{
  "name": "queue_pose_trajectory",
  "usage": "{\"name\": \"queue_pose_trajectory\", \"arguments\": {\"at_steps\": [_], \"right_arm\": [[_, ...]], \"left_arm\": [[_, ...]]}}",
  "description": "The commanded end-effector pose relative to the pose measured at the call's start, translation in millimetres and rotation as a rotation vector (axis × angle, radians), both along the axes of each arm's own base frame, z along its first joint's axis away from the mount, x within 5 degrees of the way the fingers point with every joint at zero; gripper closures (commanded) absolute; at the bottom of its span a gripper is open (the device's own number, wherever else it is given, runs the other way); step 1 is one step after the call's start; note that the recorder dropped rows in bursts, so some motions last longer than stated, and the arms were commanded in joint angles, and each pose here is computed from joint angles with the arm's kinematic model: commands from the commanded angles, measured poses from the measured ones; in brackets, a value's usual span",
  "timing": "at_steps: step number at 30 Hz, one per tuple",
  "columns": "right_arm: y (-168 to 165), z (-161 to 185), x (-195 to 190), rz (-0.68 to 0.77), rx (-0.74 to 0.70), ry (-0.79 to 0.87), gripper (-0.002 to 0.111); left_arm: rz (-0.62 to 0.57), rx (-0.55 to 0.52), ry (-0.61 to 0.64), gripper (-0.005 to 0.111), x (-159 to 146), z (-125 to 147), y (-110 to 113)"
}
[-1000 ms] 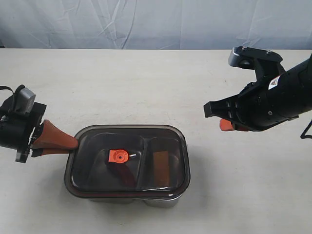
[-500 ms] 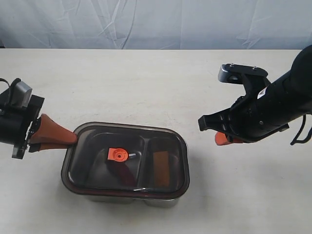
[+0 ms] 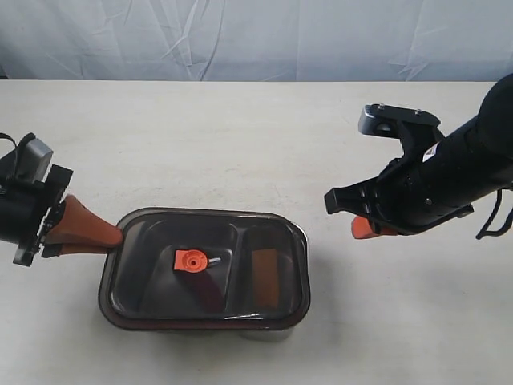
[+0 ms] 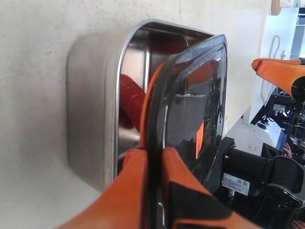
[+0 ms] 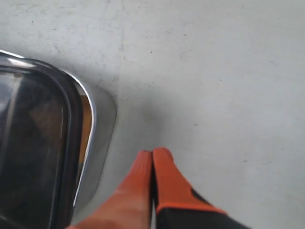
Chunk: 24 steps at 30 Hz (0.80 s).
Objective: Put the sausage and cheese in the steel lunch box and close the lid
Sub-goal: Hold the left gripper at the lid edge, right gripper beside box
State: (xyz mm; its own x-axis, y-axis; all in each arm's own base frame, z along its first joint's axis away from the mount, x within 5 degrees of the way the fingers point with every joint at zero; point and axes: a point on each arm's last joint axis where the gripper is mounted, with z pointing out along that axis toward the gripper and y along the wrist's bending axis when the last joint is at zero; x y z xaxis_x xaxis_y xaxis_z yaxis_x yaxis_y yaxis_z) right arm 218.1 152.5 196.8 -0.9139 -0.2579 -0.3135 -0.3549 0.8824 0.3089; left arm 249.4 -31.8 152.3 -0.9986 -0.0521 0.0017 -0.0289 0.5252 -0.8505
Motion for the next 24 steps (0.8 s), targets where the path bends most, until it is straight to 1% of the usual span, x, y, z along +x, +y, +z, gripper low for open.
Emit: {"name": "queue_pose_trajectory", "arguments": {"at_steps": [1, 3, 9, 13, 14, 15, 17, 19, 21, 24], "right_arm": [[-1.1, -0.7, 0.8, -0.003, 0.008, -0.001, 0.109], [-1.0, -0.7, 0.8, -0.005, 0.010, 0.000, 0.109], [-1.0, -0.7, 0.8, -0.001, 0.009, -0.002, 0.109], [-1.0, -0.8, 0.5, 0.000, 0.008, 0.001, 0.109], [-1.0, -0.8, 0.5, 0.000, 0.008, 0.001, 0.109], [-1.0, -0.8, 0.4, 0.004, 0.007, 0.000, 0.109], [-1.1, -0.9, 0.1, 0.005, 0.006, 0.004, 0.109], [-1.1, -1.1, -0.6, 0.008, 0.005, 0.010, 0.109], [-1.3, -1.3, -1.5, 0.012, 0.003, 0.020, 0.109], [-1.3, -1.3, -1.5, 0.018, 0.001, 0.017, 0.109]], "left_arm": [[-0.022, 0.048, -0.024, 0.107, -0.7, -1.4, 0.6], [-0.029, 0.067, -0.045, 0.107, -0.2, -2.8, 1.6], [-0.055, 0.059, -0.159, 0.107, 3.5, -1.4, 0.9], [-0.061, 0.111, -0.218, 0.107, 6.5, -4.6, 3.6], [-0.048, 0.100, -0.218, 0.107, 7.3, -3.7, 3.1], [-0.041, 0.066, -0.227, 0.107, 8.0, -1.1, 1.3], [-0.011, -0.034, -0.262, 0.107, 10.9, 7.3, -3.3], [0.005, -0.101, -0.284, 0.107, 12.4, 13.2, -5.9], [0.024, -0.111, -0.288, 0.107, 13.9, 14.2, -6.1], [0.013, -0.105, -0.287, 0.107, 13.0, 13.6, -6.0]]}}
